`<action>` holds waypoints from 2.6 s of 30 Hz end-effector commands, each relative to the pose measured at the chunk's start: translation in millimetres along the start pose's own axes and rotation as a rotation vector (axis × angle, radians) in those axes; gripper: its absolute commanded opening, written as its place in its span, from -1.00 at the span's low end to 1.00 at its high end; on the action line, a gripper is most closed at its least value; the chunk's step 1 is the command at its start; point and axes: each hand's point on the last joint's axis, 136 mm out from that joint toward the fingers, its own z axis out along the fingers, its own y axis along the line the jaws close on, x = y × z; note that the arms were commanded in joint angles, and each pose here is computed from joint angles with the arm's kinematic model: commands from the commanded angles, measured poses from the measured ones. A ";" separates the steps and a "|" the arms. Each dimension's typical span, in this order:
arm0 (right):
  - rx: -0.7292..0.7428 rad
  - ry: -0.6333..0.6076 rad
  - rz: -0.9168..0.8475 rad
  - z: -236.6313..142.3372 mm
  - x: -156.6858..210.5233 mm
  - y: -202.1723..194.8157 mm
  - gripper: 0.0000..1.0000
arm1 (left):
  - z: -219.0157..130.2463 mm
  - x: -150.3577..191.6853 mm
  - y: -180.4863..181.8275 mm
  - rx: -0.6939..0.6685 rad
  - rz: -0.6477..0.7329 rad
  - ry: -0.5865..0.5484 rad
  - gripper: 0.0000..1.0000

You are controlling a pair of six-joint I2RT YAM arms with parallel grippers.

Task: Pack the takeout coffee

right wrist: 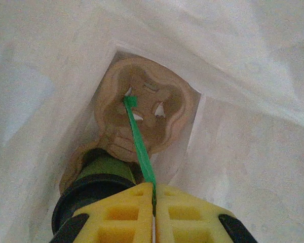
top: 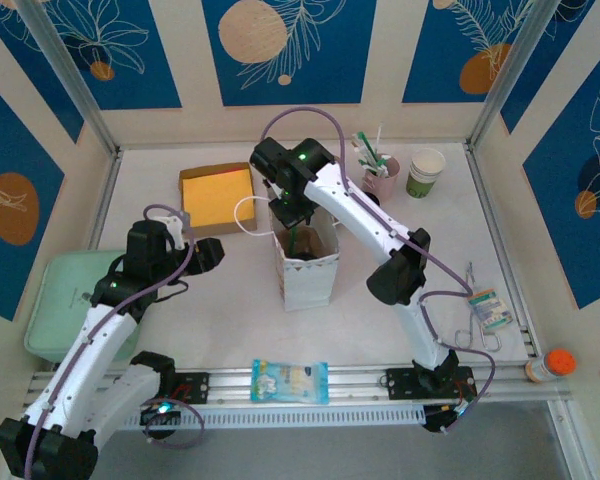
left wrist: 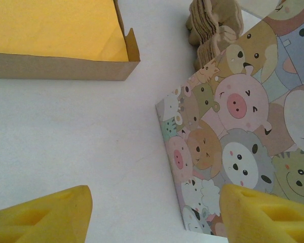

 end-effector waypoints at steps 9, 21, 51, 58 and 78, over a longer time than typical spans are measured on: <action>0.014 0.018 0.010 3.4 2.8 1.0 -0.51 | -1.9 -0.1 4.7 -0.016 0.008 -0.009 0.35; 0.031 -0.047 0.013 -27.8 2.5 -3.2 0.04 | -1.4 -4.8 1.4 -0.009 0.009 -0.015 0.35; -0.039 -0.367 0.048 -136.4 11.3 -11.7 0.99 | -8.8 -10.3 -4.2 0.002 0.008 -0.031 0.37; -0.042 -0.412 0.067 -137.3 14.9 -15.5 0.98 | -6.5 -11.7 -6.2 0.015 0.001 -0.029 0.41; -0.070 -0.693 0.229 -179.9 40.8 -65.6 0.98 | 7.0 -27.5 -11.5 0.001 0.046 0.007 0.47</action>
